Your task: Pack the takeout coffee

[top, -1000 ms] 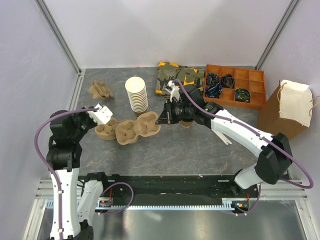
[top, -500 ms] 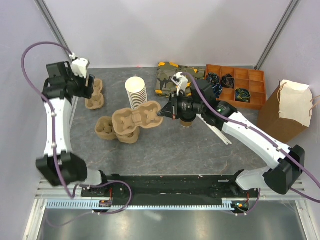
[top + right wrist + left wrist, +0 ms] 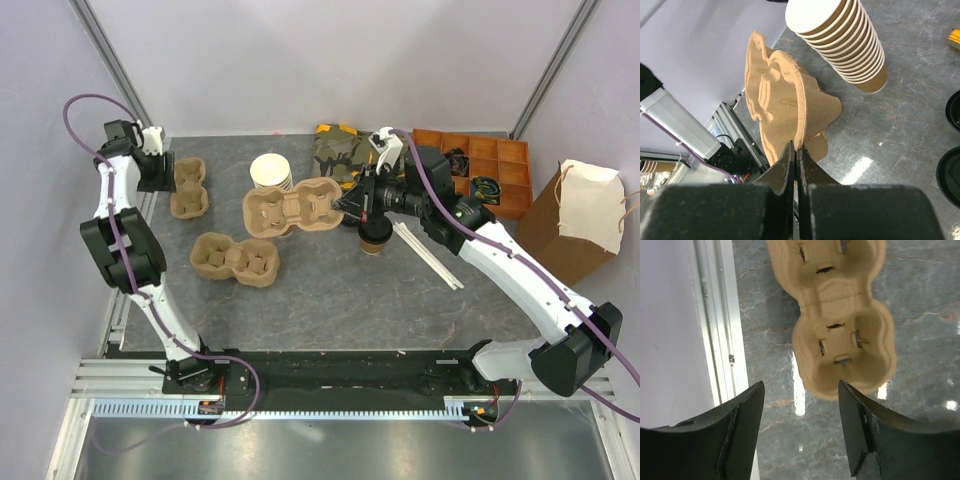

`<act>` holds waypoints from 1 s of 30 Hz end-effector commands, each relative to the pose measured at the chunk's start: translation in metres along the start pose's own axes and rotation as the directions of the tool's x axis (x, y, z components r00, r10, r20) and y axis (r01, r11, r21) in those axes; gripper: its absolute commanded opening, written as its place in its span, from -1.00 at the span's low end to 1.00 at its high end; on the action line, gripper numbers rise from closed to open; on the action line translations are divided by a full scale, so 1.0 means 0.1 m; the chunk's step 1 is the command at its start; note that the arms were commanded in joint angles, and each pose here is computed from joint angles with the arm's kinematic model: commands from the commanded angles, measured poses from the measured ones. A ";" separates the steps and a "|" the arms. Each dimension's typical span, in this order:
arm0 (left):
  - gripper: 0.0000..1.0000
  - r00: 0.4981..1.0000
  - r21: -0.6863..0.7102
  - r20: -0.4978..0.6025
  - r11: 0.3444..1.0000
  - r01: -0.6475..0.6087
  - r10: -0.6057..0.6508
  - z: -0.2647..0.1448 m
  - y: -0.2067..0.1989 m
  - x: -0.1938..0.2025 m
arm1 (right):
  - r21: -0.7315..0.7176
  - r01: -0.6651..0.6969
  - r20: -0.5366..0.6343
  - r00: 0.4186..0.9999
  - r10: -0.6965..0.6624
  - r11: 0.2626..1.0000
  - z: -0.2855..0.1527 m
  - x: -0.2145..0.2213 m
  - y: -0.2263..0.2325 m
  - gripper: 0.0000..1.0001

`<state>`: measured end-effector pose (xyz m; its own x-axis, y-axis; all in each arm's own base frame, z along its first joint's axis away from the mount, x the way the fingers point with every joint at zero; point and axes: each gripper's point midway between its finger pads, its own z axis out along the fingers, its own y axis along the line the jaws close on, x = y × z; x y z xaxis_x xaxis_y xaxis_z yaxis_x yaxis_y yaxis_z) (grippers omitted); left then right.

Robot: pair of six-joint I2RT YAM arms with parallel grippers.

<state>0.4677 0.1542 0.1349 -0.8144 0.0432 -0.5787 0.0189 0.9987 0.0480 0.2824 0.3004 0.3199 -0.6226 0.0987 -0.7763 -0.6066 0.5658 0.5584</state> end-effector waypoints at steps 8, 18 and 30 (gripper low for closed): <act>0.21 0.997 0.010 -0.053 0.998 0.057 -0.056 0.62 0.13 0.01 | -0.008 0.027 0.069 0.997 -0.026 1.000 -0.06 -0.31 0.02 -1.00; -0.60 0.995 0.066 -0.067 0.995 0.071 -0.067 0.76 0.07 0.07 | -0.003 0.033 0.080 0.996 -0.032 0.999 -0.10 -0.40 0.01 -1.00; -0.96 0.970 0.148 0.232 0.983 -0.111 0.075 -0.99 -0.02 -0.36 | -0.003 0.051 0.133 0.990 -0.050 0.999 -0.32 -0.51 0.09 -1.00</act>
<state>0.4701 0.1637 0.1402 -0.8003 0.0080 -0.5995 0.0612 0.9958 -0.0684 0.3020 0.2833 0.3337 -0.6004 0.1356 -0.7881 -0.5870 0.5945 0.5496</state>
